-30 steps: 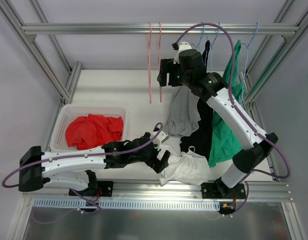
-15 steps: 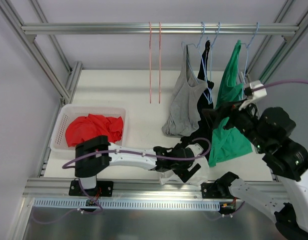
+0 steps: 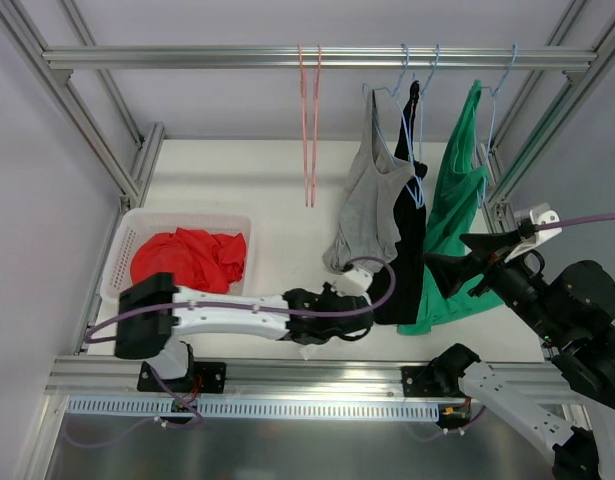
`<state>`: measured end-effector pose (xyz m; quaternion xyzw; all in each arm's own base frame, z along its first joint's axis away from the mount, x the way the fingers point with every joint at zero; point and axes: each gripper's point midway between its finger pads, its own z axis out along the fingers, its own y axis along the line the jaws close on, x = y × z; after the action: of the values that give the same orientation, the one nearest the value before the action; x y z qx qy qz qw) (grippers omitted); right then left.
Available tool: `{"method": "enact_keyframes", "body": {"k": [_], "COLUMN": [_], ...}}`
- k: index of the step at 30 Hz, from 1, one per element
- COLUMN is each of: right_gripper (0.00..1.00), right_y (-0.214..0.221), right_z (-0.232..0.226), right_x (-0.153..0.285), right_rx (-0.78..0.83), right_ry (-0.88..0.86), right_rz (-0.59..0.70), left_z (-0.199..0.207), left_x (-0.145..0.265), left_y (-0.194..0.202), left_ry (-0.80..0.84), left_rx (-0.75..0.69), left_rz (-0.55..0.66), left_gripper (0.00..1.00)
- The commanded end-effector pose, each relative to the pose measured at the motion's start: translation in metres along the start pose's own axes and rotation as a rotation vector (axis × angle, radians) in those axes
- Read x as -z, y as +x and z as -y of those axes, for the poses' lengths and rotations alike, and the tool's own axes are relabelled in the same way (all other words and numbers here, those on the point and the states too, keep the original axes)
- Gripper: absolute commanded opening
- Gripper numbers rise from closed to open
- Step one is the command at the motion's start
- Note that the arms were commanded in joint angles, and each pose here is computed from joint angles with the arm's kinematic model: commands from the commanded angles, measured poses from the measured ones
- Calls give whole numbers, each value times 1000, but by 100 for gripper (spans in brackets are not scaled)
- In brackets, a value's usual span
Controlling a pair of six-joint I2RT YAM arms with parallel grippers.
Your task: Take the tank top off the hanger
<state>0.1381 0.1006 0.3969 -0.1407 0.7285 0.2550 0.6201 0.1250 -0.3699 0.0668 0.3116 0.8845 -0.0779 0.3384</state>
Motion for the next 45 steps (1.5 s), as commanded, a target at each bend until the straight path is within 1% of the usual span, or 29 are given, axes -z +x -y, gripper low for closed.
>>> {"method": "enact_keyframes", "body": {"k": [1, 4, 6, 7, 9, 11, 13, 14, 17, 18, 21, 23, 25, 27, 28, 29, 30, 31, 32, 33, 35, 36, 37, 38, 39, 40, 42, 43, 45], "right_gripper": [99, 99, 99, 99, 99, 99, 99, 99, 100, 100, 99, 100, 99, 100, 100, 99, 99, 100, 99, 100, 99, 99, 100, 99, 100, 97, 90, 84, 79], "right_y": [2, 2, 3, 3, 2, 0, -1, -3, -3, -3, 2, 8, 7, 5, 2, 1, -12, -18, -26, -27, -50, -39, -58, -56, -59, -53, -70, -65, -81], "right_z": [4, 5, 5, 5, 5, 5, 4, 3, 3, 1, 0, -1, -1, 6, 9, 16, 18, 22, 26, 35, 39, 47, 44, 41, 45, 50, 55, 61, 66], "right_x": [-5, -7, -10, -10, -10, -11, -11, -11, -13, -15, -23, -34, -42, -53, -57, -64, -64, -67, -68, -78, -85, -104, -106, -113, -122, -143, -153, -171, -179], "right_rx": [20, 24, 27, 27, 29, 30, 30, 30, 30, 30, 29, 21, 13, -7, -9, -3, 8, 17, 28, 73, 104, 127, 134, 138, 141, 150, 163, 187, 207], "right_ry": [16, 25, 26, 26, 27, 27, 24, 22, 19, 13, 8, 10, 17, 74, 93, 138, 157, 186, 213, 264, 297, 321, 305, 277, 284, 292, 304, 310, 334], "right_rz": [-2, -7, -14, -13, -12, -11, -11, -9, -11, -12, -35, -65, -74, -88, -86, -96, -71, -66, -58, -83, -70, -160, -140, -181, -195, -243, -227, -262, -234], "left_z": [-86, -138, -163, -186, -209, -245, -268, -291, -311, -322, -339, -333, -333, -330, -326, -325, -325, -325, -324, -324, -317, -313, -308, -298, -295, -292, -278, -274, -261], "left_x": [71, 119, 134, 146, 158, 173, 181, 181, 172, 168, 141, 108, 86, 72, 64, 62, 61, 62, 63, 67, 82, 91, 114, 124, 145, 162, 187, 196, 206], "left_y": [-49, -69, -71, -76, -78, -81, -78, -72, -55, -47, -26, -17, -2, 16, 28, 33, 38, 45, 45, 43, 25, 15, -5, -15, -26, -37, -48, -52, -52], "left_ry": [-270, -312, -348, -373, -404, -465, -506, -569, -603, -624, -665, -585, -563, -576, -581, -586, -597, -609, -606, -596, -513, -461, -397, -328, -284, -245, -144, -112, -36], "left_rx": [176, 309, 357, 413, 458, 527, 565, 614, 682, 736, 794, 809, 854, 892, 901, 912, 930, 934, 938, 931, 932, 896, 888, 874, 848, 831, 769, 749, 701], "left_rz": [226, 317, 339, 367, 387, 415, 417, 403, 351, 330, 254, 206, 147, 95, 60, 47, 43, 39, 45, 56, 116, 136, 207, 229, 298, 344, 407, 425, 443], "left_gripper": [0, 0, 0, 0, 0, 0, 0, 0, 0, 0, 0, 0, 0, 0, 7, 20, 35, 70, 93, 99, 99, 99, 99, 99, 99, 99, 99, 99, 99]}}
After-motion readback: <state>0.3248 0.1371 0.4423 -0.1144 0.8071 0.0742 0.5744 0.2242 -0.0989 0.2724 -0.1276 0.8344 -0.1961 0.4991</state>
